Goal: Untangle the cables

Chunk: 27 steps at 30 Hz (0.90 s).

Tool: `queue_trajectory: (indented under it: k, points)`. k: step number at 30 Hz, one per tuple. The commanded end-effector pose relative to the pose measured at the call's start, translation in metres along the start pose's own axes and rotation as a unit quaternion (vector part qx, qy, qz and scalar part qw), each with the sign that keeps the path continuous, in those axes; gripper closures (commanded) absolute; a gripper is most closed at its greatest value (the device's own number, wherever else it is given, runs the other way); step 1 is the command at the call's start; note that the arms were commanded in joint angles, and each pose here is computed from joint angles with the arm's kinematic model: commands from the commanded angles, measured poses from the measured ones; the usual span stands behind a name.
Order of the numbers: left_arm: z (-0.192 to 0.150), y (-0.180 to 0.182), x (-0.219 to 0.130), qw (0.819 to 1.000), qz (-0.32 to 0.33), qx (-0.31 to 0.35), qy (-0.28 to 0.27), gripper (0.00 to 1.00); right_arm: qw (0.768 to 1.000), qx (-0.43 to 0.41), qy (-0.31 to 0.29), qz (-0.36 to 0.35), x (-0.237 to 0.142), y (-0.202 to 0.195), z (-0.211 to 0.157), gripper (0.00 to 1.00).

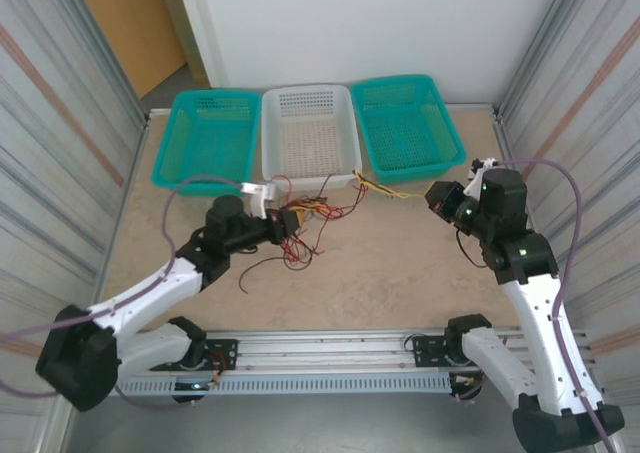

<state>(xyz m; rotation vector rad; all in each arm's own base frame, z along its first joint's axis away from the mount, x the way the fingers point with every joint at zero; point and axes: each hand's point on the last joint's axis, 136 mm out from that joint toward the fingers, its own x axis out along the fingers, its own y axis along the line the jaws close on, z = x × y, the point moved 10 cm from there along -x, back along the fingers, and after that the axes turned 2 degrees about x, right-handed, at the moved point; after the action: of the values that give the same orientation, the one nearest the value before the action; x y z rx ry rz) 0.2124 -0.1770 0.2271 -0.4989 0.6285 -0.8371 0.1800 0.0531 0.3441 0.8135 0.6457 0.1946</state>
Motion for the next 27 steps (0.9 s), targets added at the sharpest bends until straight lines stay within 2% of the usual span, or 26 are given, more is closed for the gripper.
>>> queue_trajectory:
  k: [1, 4, 6, 7, 11, 14, 17, 19, 21, 24, 27]
  points:
    - [-0.012, 0.014, 0.025, 0.998, 0.037, 0.023, 0.041, 1.00, 1.000, -0.027, 0.005, 0.009, -0.005, 0.010, -0.001, 1.00]
    - [-0.017, 0.024, 0.046, 0.997, 0.046, 0.021, 0.056, 1.00, 0.999, -0.028, 0.013, -0.012, 0.002, 0.008, -0.002, 1.00]
    - [-0.018, 0.027, 0.054, 0.996, 0.051, 0.018, 0.064, 0.70, 0.999, -0.030, 0.020, -0.018, 0.006, 0.007, -0.003, 1.00]
    - [-0.018, 0.028, 0.055, 0.996, 0.053, 0.018, 0.063, 0.61, 0.999, -0.030, 0.022, -0.018, 0.008, 0.007, -0.003, 1.00]
    - [-0.017, 0.020, 0.039, 0.997, 0.045, 0.034, 0.048, 0.31, 0.999, -0.037, 0.021, -0.025, 0.009, 0.008, -0.002, 1.00]
    - [-0.008, 0.006, 0.014, 0.995, 0.053, 0.073, 0.035, 0.15, 0.998, -0.045, 0.020, -0.036, 0.008, 0.008, 0.000, 1.00]
    - [0.004, -0.014, -0.018, 0.988, 0.063, 0.141, 0.012, 0.08, 0.998, -0.052, 0.024, -0.041, 0.008, 0.010, 0.002, 1.00]
    - [0.010, -0.028, -0.034, 0.980, 0.034, 0.196, -0.013, 0.10, 0.997, -0.056, 0.030, -0.042, 0.008, 0.013, 0.003, 1.00]
    - [0.008, -0.045, -0.039, 0.962, 0.010, 0.270, -0.033, 0.11, 0.997, -0.060, 0.037, -0.034, 0.008, 0.017, 0.004, 1.00]
    - [0.003, -0.068, -0.023, 0.924, 0.011, 0.379, -0.047, 0.08, 0.997, -0.063, 0.048, -0.019, 0.007, 0.022, 0.005, 1.00]
    - [0.008, -0.077, 0.007, 0.910, 0.003, 0.411, -0.046, 0.08, 0.996, -0.063, 0.058, -0.006, 0.006, 0.026, 0.005, 1.00]
